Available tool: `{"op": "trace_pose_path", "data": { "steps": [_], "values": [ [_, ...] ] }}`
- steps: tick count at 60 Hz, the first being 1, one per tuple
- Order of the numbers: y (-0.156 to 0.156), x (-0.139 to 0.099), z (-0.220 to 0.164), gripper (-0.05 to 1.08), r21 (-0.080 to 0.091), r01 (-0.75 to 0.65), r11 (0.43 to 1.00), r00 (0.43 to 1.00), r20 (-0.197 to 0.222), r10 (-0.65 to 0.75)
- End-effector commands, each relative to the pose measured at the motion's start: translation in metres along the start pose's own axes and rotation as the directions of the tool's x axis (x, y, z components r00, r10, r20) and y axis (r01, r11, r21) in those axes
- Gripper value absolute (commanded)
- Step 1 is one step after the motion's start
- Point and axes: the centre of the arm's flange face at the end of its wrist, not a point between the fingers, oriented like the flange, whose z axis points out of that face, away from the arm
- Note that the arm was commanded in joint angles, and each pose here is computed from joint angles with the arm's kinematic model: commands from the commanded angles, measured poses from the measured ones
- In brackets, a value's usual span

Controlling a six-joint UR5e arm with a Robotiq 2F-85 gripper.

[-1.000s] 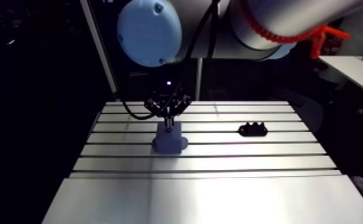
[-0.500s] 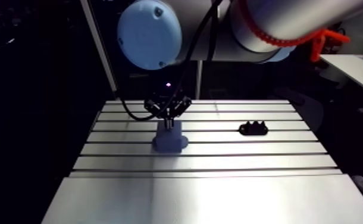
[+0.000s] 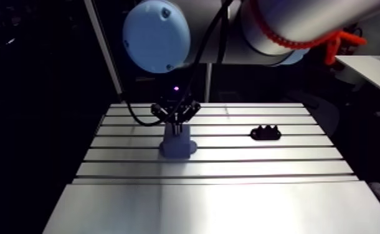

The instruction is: Pick up the M10 bolt and insert it into the hex recess until seated.

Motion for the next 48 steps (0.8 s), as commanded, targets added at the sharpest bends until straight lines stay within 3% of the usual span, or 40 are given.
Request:
{"op": "trace_pose_path", "data": {
  "steps": [1,48],
  "values": [
    [0.0001,0.0002,0.0002,1.06,0.000,0.000,1.000,1.000,-0.001,0.000],
    [0.0003,0.0009,0.0033,1.06,0.001,0.002,1.000,1.000,0.005,-0.002]
  ]
}}
